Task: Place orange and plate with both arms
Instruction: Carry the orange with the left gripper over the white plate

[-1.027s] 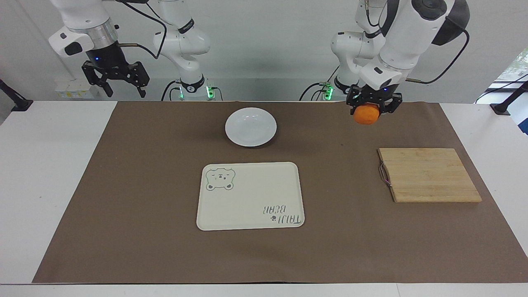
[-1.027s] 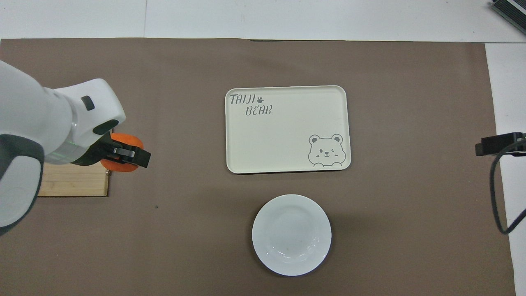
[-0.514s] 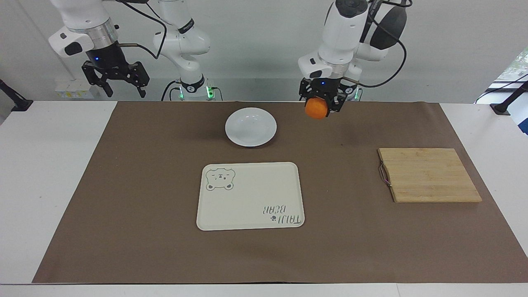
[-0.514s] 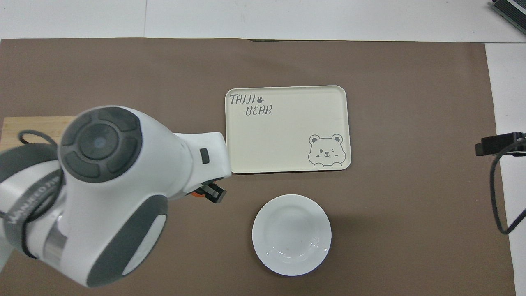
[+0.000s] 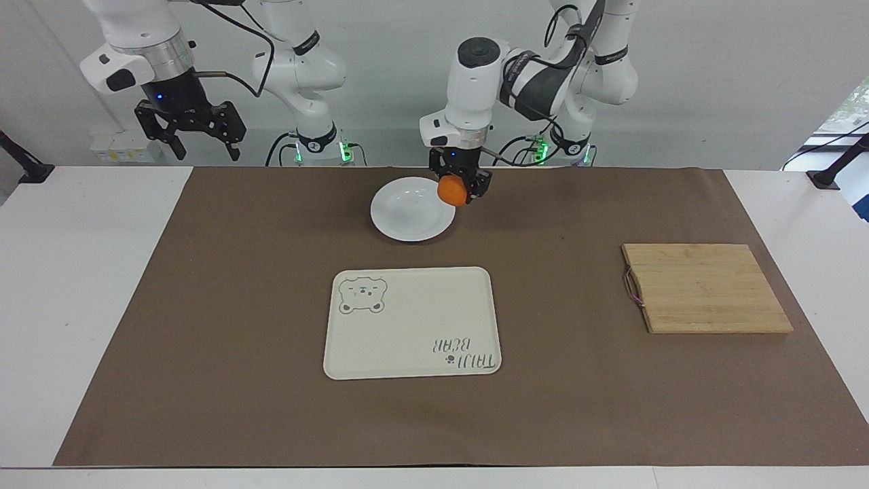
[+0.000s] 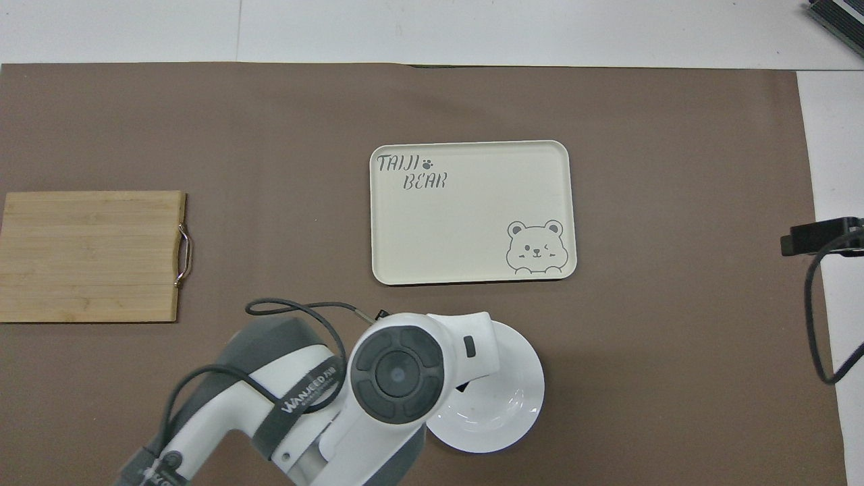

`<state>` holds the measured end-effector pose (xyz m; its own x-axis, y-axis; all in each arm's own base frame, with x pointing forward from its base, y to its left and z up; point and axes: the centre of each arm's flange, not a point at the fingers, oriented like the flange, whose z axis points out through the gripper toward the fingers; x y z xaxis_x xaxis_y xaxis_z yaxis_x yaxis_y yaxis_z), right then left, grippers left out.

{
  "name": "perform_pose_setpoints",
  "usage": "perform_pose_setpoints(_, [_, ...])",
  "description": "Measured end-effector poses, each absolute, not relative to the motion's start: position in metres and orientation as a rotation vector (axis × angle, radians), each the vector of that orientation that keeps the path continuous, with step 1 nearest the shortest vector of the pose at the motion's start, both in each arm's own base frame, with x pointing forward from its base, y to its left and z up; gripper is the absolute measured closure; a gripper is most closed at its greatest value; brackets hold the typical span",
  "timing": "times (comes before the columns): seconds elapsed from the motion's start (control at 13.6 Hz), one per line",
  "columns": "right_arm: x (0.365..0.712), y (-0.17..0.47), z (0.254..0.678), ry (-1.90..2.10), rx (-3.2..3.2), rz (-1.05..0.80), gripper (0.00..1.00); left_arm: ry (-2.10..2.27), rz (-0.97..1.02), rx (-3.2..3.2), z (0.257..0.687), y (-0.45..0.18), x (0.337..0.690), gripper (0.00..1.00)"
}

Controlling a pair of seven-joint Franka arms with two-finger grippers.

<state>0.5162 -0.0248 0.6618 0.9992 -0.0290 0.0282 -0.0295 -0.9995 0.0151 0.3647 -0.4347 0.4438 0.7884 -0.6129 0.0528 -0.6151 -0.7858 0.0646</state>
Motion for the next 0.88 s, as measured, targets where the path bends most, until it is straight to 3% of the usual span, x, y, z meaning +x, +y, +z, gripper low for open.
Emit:
perform_pose_setpoints(0.59, [0.516,-0.025,0.662,-0.046,3.125,0.044,0.00,-1.074,0.012,2.867,0.317,-0.484,0.333,0.24])
perform_pose_setpoints(0.81, [0.516,-0.025,0.662,-0.046,3.126,0.038,0.00,-1.050,0.015,2.870,0.304,-0.497,0.321,0.00])
perform_pose_setpoints(0.88, [0.516,-0.025,0.661,-0.046,3.126,0.038,0.00,-1.044,0.021,2.870,0.310,-0.497,0.323,0.00])
